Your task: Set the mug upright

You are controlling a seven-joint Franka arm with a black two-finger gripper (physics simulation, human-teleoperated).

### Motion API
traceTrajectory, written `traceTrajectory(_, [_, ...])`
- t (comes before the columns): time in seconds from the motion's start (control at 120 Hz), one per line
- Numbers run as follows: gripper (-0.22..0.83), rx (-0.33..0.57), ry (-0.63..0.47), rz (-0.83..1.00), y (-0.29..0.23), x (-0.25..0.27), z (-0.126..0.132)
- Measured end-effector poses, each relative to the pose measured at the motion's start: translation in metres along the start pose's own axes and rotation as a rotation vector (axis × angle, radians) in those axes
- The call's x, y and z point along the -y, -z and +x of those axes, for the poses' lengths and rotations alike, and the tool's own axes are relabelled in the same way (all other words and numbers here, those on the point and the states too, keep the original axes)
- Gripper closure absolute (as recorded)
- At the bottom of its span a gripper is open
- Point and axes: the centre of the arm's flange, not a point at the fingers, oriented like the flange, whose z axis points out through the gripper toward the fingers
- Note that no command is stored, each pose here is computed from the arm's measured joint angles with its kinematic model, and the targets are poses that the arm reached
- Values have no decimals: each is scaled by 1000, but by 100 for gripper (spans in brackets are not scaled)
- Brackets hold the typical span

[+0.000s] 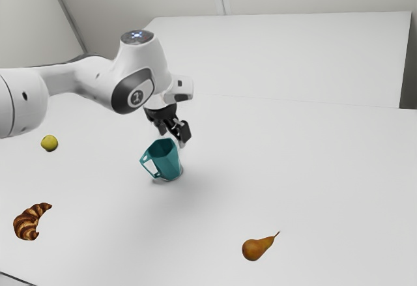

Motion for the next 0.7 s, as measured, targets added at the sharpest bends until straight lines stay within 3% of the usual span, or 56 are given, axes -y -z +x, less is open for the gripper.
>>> traceTrajectory(0.158, [6,-67,72,-106,63,3,19])
traceTrajectory(0.4, [2,-109,65,-137,154,16,47])
traceTrajectory(0.7, [0,-51,91,-120,182,73,29])
